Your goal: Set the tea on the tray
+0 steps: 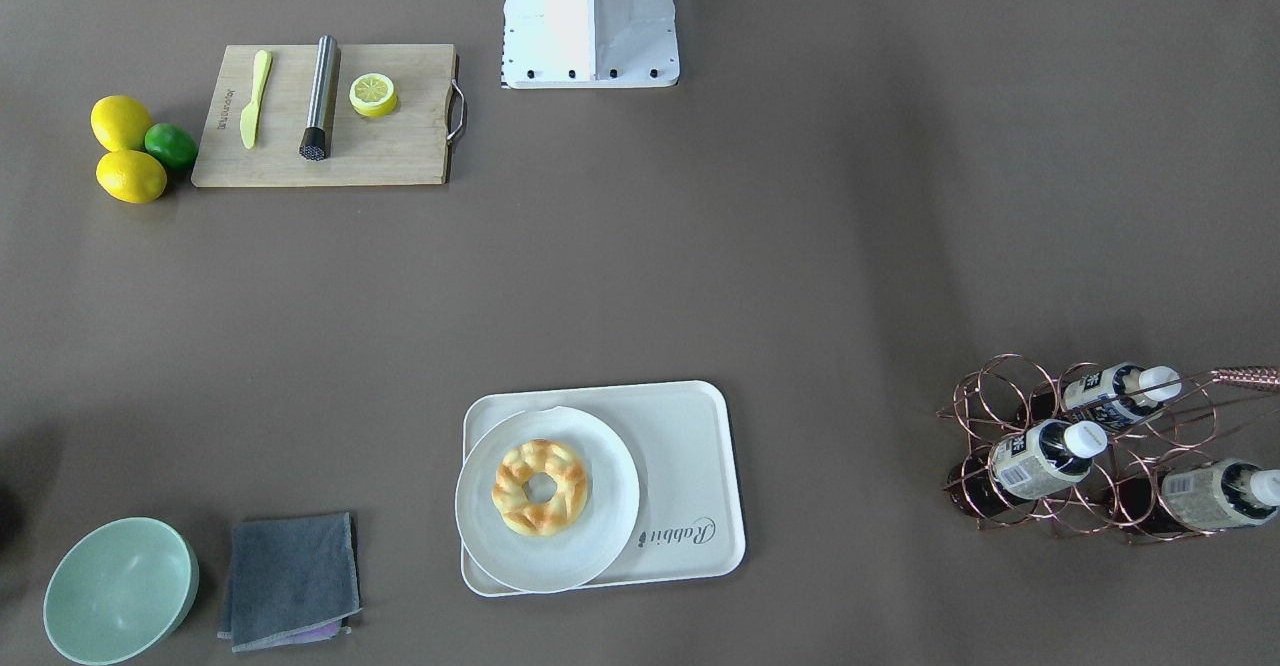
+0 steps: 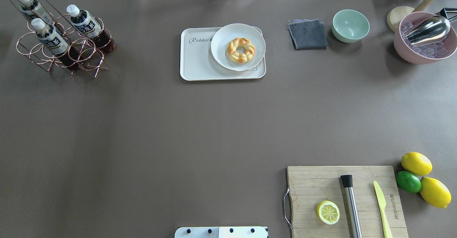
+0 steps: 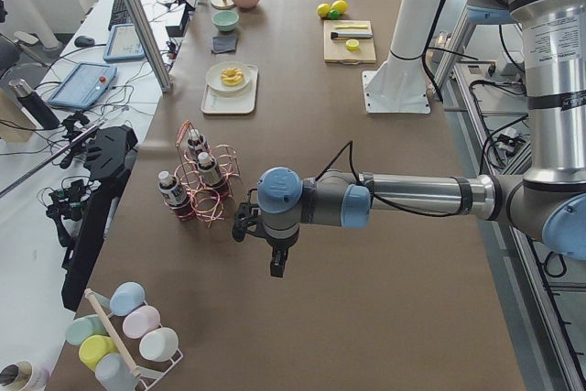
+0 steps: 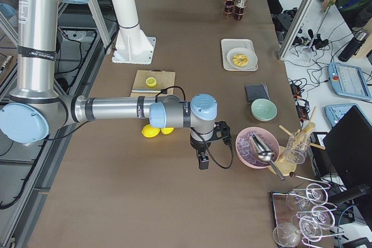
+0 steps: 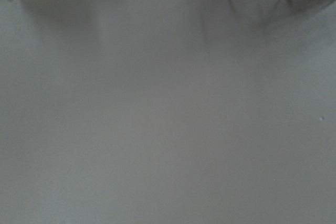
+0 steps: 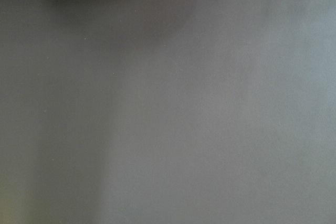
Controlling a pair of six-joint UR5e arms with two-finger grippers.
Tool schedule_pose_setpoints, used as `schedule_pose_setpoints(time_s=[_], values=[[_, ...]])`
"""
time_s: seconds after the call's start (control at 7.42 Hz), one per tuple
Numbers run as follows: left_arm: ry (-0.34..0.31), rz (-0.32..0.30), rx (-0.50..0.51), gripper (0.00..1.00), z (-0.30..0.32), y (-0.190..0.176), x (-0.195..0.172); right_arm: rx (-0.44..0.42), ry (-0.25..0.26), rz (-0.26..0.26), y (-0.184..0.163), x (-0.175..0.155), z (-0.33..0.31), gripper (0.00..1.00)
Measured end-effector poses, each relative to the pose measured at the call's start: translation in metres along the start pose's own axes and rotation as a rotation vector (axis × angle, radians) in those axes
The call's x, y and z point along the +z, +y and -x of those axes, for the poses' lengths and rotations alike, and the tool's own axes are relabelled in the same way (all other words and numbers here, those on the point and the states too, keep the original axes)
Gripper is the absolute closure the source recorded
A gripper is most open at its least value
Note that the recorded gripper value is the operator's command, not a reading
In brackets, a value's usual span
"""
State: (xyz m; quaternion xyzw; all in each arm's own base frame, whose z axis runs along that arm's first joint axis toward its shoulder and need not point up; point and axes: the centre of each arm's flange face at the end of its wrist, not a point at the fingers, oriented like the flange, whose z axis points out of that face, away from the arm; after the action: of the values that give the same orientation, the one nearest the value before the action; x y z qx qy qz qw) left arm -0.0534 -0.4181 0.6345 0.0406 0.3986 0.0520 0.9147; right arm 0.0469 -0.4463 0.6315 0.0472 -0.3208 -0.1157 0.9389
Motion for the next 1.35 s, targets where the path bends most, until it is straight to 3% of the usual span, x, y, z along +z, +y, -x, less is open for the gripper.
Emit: schedule_pose_setpoints(time_s=[1.35], values=[[-0.002, -0.011, 0.049, 0.00, 0.0013, 0.0020, 0.0008, -0.003, 0.000, -0.003, -0.0008, -0.0010, 0.0007, 0.00]])
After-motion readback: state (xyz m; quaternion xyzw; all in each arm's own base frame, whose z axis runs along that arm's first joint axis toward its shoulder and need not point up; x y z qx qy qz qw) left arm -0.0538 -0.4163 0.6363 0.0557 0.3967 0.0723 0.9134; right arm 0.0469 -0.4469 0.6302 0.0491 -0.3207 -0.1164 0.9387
